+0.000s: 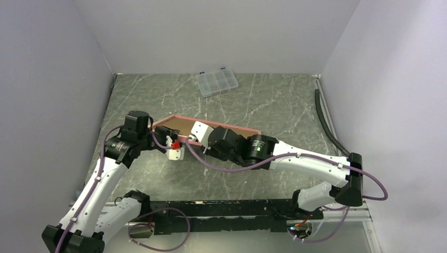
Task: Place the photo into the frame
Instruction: Turn over the photo frame at the center of the board.
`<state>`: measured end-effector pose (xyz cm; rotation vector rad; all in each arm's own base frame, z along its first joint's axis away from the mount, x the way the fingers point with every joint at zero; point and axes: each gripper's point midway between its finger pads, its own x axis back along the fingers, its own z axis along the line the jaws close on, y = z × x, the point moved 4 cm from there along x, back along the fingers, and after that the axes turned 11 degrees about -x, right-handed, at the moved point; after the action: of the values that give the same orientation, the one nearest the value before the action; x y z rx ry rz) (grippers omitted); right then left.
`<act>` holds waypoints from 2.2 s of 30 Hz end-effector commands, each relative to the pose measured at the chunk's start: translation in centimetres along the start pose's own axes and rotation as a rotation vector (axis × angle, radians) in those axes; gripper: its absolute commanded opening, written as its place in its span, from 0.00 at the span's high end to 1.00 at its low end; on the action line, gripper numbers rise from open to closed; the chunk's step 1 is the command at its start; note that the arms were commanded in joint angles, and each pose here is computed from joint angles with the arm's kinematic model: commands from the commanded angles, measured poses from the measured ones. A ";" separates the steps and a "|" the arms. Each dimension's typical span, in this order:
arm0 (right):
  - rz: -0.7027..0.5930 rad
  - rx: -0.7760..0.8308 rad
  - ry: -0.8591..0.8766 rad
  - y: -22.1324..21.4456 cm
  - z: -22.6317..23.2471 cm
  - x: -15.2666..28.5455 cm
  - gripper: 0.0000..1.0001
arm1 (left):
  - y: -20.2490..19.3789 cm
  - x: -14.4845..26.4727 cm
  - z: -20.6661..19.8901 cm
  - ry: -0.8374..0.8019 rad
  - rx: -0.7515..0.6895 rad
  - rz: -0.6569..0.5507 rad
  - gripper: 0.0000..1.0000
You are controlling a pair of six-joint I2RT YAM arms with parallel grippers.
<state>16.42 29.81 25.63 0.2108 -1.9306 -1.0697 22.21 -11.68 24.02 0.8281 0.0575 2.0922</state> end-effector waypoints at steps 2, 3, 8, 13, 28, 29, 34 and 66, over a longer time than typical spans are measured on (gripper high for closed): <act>-0.072 -0.005 -0.050 2.0 -1.6 0.2 0.72 | 2.2 1.5 2.5 0.098 0.026 -0.076 0.93; -0.067 -0.002 -0.046 2.0 -1.6 0.2 0.81 | 2.3 1.5 2.7 0.103 0.034 -0.079 0.90; -0.066 -0.105 -0.007 3.6 -2.9 0.6 1.00 | 2.9 2.1 4.4 0.119 0.150 -0.102 0.27; -0.098 -0.215 0.045 6.4 -4.2 1.5 1.00 | 3.2 3.7 6.9 0.220 0.231 -0.089 0.07; -0.066 -0.796 0.040 7.1 -16.4 -0.6 1.00 | -2.8 9.1 13.0 0.358 0.894 -0.023 0.06; -0.052 -0.836 0.026 6.1 -17.2 -0.7 1.00 | -3.1 9.2 12.9 0.339 0.917 -0.013 0.06; -0.070 -1.016 -0.003 2.1 -19.8 0.6 1.00 | -5.0 8.7 12.2 0.290 1.062 0.032 0.06; -0.059 -1.541 -0.020 -17.3 -12.2 -2.3 1.00 | -10.2 3.9 3.3 0.098 1.230 0.181 0.06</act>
<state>22.33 13.04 15.73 -0.5847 -0.6543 -2.2241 29.96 -3.86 26.83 1.3746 1.4998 2.1090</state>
